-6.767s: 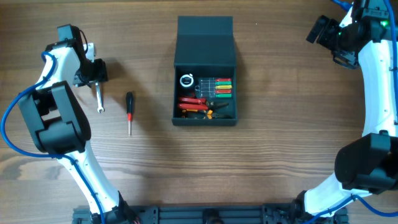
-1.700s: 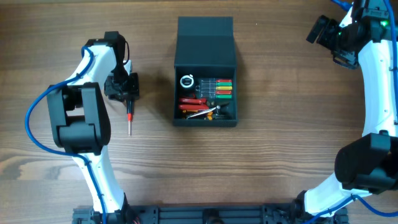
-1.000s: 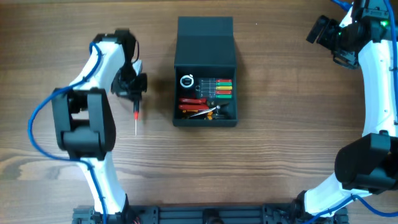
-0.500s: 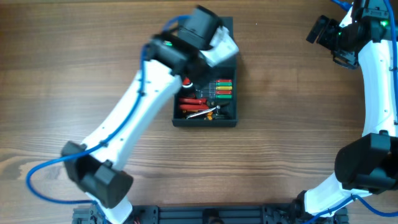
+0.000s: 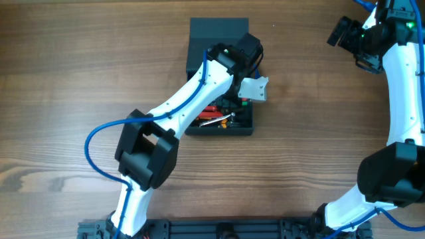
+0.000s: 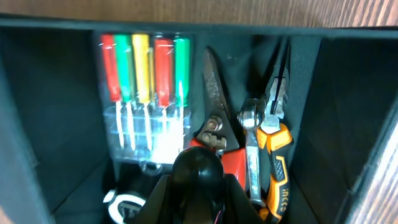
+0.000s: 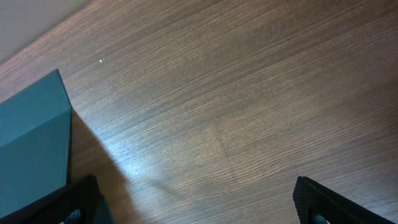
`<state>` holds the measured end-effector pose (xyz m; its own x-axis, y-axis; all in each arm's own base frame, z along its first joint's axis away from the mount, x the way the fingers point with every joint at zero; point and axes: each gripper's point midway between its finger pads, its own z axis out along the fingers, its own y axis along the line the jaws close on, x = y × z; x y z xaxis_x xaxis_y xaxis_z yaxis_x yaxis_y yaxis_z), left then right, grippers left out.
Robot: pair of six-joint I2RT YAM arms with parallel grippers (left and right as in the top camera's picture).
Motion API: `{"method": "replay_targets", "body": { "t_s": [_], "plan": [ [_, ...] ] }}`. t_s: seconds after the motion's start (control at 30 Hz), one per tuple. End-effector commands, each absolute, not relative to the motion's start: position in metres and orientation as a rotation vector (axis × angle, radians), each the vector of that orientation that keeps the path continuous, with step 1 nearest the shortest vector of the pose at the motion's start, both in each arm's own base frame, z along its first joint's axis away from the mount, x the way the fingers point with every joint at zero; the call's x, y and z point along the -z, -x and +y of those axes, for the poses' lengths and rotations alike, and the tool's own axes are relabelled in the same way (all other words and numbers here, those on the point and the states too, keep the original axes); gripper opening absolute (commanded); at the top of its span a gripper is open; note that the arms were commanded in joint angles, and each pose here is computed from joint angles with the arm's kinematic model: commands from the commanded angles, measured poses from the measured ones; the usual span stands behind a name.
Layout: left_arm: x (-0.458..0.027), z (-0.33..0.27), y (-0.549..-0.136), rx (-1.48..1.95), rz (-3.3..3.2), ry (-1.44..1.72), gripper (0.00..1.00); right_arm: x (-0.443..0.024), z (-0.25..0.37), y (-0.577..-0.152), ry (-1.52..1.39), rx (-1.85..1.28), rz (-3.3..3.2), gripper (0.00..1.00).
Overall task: Pack container
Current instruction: 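Carry the screwdriver into the green box and release it, then raise both grippers to the top edge of the box lid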
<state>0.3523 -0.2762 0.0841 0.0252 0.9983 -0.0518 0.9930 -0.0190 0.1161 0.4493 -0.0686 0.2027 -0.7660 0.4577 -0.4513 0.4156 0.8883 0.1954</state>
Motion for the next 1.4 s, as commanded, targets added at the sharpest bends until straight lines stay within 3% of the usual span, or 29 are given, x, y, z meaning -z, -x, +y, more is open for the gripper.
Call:
{"method": "replay_targets", "body": {
  "t_s": [0.0,0.1,0.17,0.2,0.23,0.4,0.53,0.77,0.9,1.03,1.13,1.17,1.27,1.3,1.37],
  "plan": [
    [-0.070,-0.283,-0.346,0.019,2.063,-2.239,0.04,-0.195,-0.067,-0.451,-0.650,-0.128,2.567,1.00],
    [-0.067,-0.287,-0.343,0.060,2.061,-2.239,0.07,-0.195,-0.067,-0.451,-0.650,-0.128,2.567,1.00],
    [-0.068,-0.288,-0.345,0.062,2.061,-2.228,0.24,-0.195,-0.067,-0.451,-0.649,-0.128,2.568,1.00],
    [-0.068,-0.288,-0.345,0.059,2.064,-2.225,0.47,-0.195,-0.067,-0.451,-0.650,-0.128,2.567,1.00],
    [-0.068,-0.287,-0.346,0.046,2.078,-2.212,1.00,-0.195,-0.067,-0.451,-0.650,-0.128,2.567,1.00],
    [-0.097,-0.274,-0.378,-0.206,2.201,-1.922,1.00,-0.195,-0.067,-0.451,-0.650,-0.129,2.567,1.00],
    [-0.164,-0.262,-0.402,-0.317,2.212,-1.623,1.00,-0.195,-0.067,-0.451,-0.650,-0.128,2.567,1.00],
    [-0.271,-0.208,-0.424,-0.116,2.318,-0.921,1.00,-0.195,-0.067,-0.451,-0.650,-0.128,2.567,1.00],
    [-0.297,-0.174,-0.429,-0.069,2.340,-0.679,1.00,-0.202,-0.069,-0.463,-0.632,-0.132,2.511,1.00],
    [-0.282,-0.116,-0.455,0.007,2.458,-0.199,1.00,-0.215,-0.054,-0.482,-0.635,-0.293,2.429,0.98],
    [-0.259,-0.087,-0.477,0.183,2.513,0.012,1.00,-0.224,-0.010,-0.495,-0.454,-0.586,2.411,0.81],
    [-0.249,-0.083,-0.485,0.294,2.532,0.044,1.00,-0.220,-0.001,-0.497,-0.415,-0.634,2.417,0.66],
    [-0.212,-0.071,-0.502,0.560,2.588,0.156,0.96,-0.191,0.012,-0.506,-0.403,-0.662,2.472,0.08],
    [-0.199,-0.067,-0.506,0.627,2.608,0.180,0.91,-0.179,0.018,-0.508,-0.396,-0.693,2.496,0.04],
    [-0.176,-0.062,-0.510,0.707,2.640,0.222,0.68,-0.153,0.034,-0.510,-0.378,-0.793,2.545,0.04]
  ]
}}
